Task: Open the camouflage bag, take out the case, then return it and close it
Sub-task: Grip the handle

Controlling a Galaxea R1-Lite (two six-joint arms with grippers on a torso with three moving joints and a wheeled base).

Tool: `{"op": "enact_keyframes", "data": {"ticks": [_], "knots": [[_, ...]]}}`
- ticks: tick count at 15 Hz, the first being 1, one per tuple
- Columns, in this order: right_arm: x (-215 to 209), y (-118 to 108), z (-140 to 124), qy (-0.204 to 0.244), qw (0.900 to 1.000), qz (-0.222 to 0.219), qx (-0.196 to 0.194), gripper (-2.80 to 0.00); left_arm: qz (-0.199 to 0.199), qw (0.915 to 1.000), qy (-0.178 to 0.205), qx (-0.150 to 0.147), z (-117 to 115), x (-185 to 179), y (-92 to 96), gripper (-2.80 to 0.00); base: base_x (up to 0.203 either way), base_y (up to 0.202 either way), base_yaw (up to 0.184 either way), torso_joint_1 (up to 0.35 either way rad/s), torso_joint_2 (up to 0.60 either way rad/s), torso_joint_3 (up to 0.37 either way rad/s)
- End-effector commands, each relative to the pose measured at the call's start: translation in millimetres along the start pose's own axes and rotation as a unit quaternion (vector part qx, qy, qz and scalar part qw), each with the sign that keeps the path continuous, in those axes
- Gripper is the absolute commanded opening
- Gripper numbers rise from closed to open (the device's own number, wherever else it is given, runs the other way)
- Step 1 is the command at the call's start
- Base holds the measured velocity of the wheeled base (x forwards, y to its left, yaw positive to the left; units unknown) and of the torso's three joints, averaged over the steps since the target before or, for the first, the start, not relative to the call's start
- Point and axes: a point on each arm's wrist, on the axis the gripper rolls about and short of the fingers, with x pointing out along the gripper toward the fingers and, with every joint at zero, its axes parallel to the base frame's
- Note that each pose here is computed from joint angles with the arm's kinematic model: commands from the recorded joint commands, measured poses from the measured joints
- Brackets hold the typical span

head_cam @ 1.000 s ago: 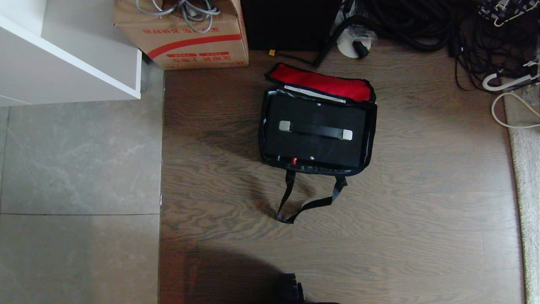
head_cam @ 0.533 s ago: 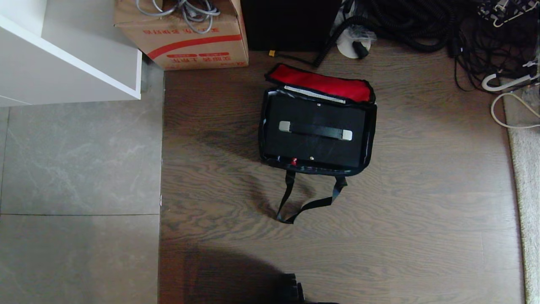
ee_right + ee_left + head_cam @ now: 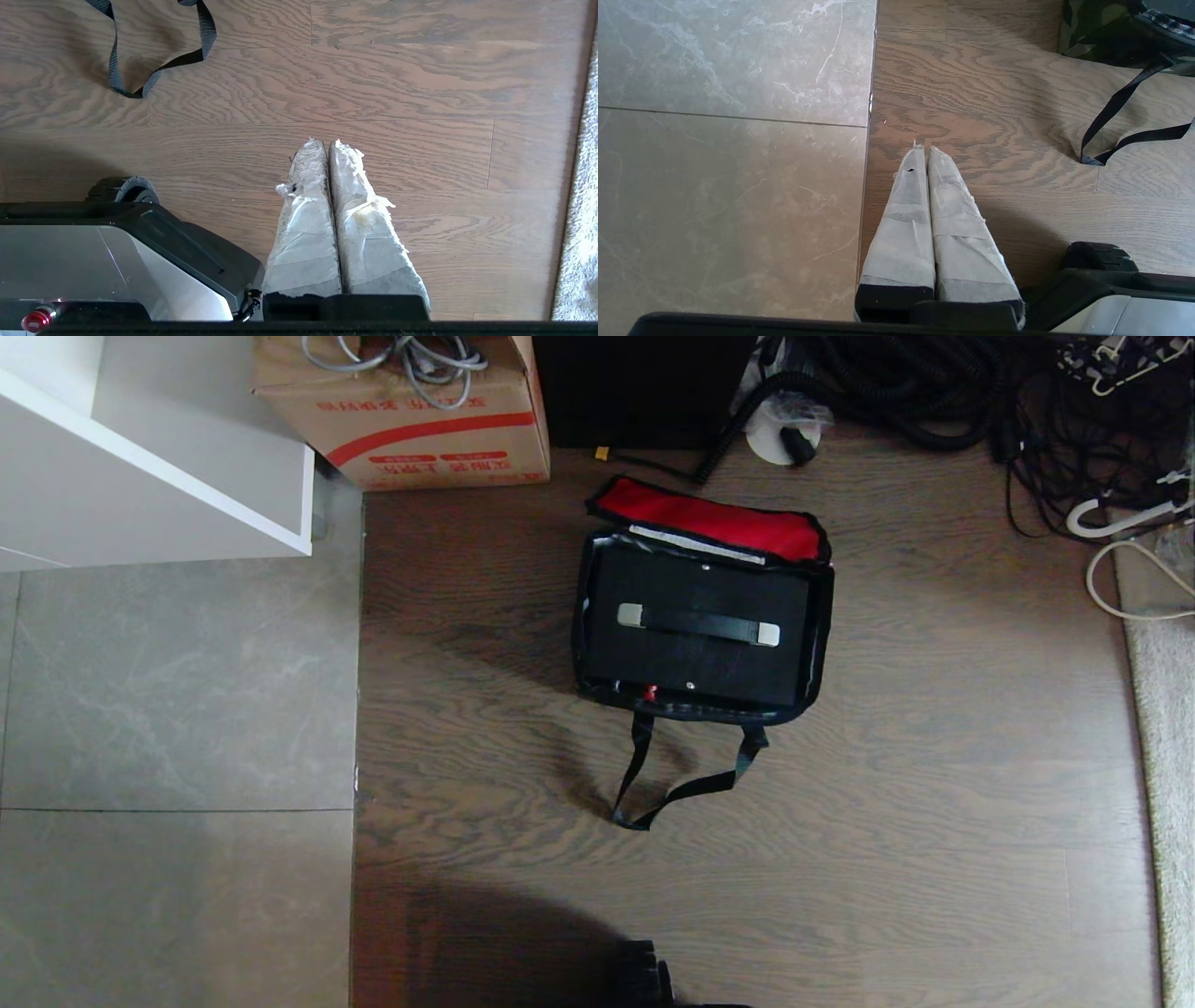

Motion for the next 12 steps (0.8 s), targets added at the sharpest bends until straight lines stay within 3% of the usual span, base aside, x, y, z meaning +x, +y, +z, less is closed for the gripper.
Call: {"op": "enact_keyframes", "data": {"ticks": [1, 12], "knots": [[0.4, 0.0, 0.0, 0.004, 1.000, 0.000, 0.000, -2.80, 0.001, 1.0000, 0.004, 0.000, -2.5, 0.6, 0.1, -2.80, 0.000, 0.000, 0.000, 0.000, 0.00, 0.000], [0.4, 0.0, 0.0, 0.004, 1.000, 0.000, 0.000, -2.80, 0.001, 1.0000, 0.004, 0.000, -2.1, 0.5, 0.1, -2.80, 0.000, 0.000, 0.000, 0.000, 0.00, 0.000]]}}
